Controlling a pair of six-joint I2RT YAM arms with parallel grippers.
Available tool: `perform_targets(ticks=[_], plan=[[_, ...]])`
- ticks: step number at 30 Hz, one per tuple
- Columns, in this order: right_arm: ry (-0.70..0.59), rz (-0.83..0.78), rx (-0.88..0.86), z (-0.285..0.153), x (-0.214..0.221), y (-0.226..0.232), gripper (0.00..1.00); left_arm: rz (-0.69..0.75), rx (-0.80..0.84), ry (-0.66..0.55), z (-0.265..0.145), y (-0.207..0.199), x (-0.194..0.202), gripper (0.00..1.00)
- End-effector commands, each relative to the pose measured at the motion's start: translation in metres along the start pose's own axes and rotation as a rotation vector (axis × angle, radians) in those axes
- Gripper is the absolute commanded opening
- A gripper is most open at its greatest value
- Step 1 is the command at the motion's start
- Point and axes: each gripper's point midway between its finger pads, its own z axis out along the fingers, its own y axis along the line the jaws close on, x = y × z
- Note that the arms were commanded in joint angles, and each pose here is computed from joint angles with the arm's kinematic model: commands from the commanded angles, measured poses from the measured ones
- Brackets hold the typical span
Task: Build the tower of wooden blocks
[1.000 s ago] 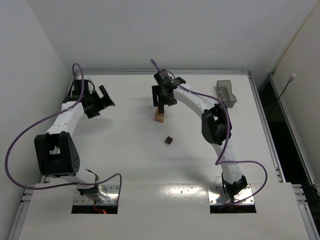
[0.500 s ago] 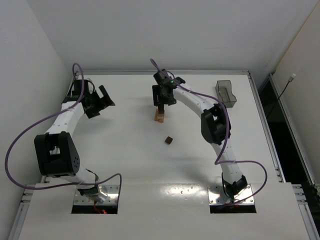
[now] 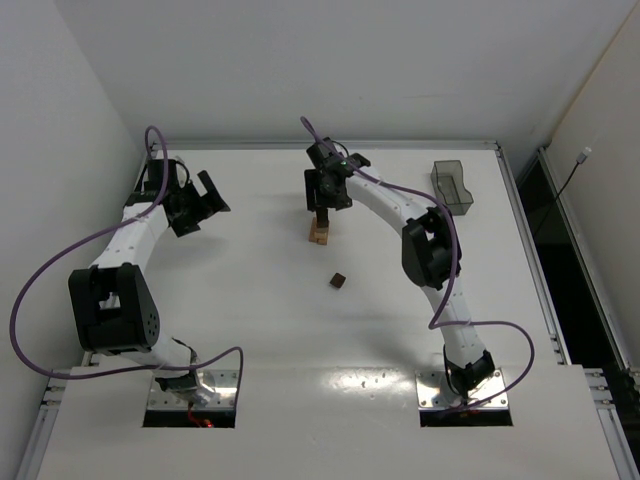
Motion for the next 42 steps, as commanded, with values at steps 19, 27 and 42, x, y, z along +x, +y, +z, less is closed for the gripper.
perform_targets(ticks=[19, 27, 42], plan=[[-0.09, 0.028, 0.005, -0.0048, -0.029, 0.0038, 0.64, 0.012, 0.039, -0.037, -0.0051, -0.0129, -0.0151, 1.0], [-0.098, 0.029, 0.024, -0.0047, -0.0304, 0.0006, 0.61, 0.012, 0.039, -0.037, -0.0051, -0.0129, -0.0151, 1.0], [-0.089, 0.037, 0.004, -0.0048, -0.0289, 0.0044, 0.77, 0.012, 0.039, -0.037, -0.0035, -0.0118, -0.0138, 1.0]])
